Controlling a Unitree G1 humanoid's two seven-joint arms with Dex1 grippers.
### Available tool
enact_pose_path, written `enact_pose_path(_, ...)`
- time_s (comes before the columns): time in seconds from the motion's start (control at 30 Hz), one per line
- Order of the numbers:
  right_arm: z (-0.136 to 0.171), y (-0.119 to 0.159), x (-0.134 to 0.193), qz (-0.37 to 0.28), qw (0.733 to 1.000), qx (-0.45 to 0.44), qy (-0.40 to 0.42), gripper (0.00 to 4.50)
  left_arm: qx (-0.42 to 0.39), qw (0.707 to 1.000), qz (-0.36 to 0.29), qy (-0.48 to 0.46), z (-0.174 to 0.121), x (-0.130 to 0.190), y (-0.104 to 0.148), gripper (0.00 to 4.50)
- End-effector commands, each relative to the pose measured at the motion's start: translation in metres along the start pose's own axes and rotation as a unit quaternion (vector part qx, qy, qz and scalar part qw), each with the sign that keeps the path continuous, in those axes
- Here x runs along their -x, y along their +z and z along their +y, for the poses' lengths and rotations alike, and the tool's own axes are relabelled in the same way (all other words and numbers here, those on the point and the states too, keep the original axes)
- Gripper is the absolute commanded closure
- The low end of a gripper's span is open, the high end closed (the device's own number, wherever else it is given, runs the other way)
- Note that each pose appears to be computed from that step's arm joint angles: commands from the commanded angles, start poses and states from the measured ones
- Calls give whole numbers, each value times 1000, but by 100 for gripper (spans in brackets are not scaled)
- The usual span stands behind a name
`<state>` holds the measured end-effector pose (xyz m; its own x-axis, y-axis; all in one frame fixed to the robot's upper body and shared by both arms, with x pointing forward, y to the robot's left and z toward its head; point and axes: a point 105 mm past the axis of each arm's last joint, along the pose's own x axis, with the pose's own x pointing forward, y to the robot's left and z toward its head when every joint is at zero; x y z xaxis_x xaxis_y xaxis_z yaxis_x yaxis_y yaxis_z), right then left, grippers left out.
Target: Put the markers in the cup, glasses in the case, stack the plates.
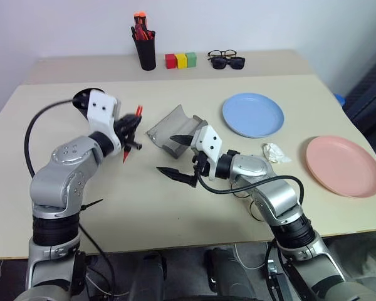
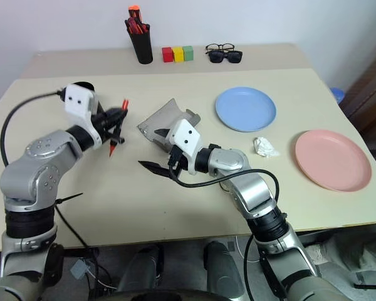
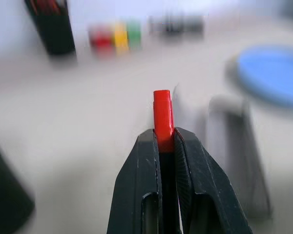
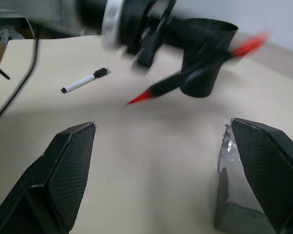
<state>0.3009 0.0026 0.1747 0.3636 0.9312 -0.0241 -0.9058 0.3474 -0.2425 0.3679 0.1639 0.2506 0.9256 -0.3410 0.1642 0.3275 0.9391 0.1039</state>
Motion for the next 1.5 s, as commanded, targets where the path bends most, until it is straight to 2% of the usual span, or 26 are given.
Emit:
enact_pose_path(0.03,-1,17,-5,-32,999,24,0,0,-32,983,-148,107,39,-5,68,447)
enact_pose_path(0.1,-4,20,-7,-39,999,25,-7,0,-43,971,-169,166,65,-8,80,447)
enact_pose_path(0.17,-6,22,-8,-45,999,25,-14,0,-87,952,-159,248,92,-10,79,447)
enact_pose_path(0.27,-8,23,-9,-50,998,26,-22,0,-109,940,-160,280,105,-14,69,447)
enact_pose_path(0.47,-11,25,-9,-54,998,27,-34,0,-115,942,-159,273,103,-27,40,447)
enact_pose_path(0.8,-14,27,-7,-57,997,27,-50,0,-104,944,-140,281,108,-27,3,447)
enact_pose_path(1.0,-20,32,-8,-71,995,10,-66,0,-90,941,-141,295,111,-23,-4,177)
enact_pose_path(1.1,-22,32,-9,-73,995,8,-68,0,-82,939,-148,300,112,-19,-4,177)
enact_pose_path(1.2,-22,32,-10,-73,995,8,-69,0,-72,928,-177,319,118,-8,8,177)
enact_pose_path(1.3,-24,31,-9,-71,995,9,-73,0,-82,879,-214,418,149,33,35,177)
enact_pose_path(1.37,-28,30,-6,-69,994,8,-81,0,-87,843,-187,497,172,68,37,177)
enact_pose_path(1.4,-30,29,-5,-67,994,7,-83,0,-78,835,-159,521,179,82,29,177)
enact_pose_path(1.5,-31,28,-4,-64,995,7,-82,0,-74,844,-62,528,179,103,2,177)
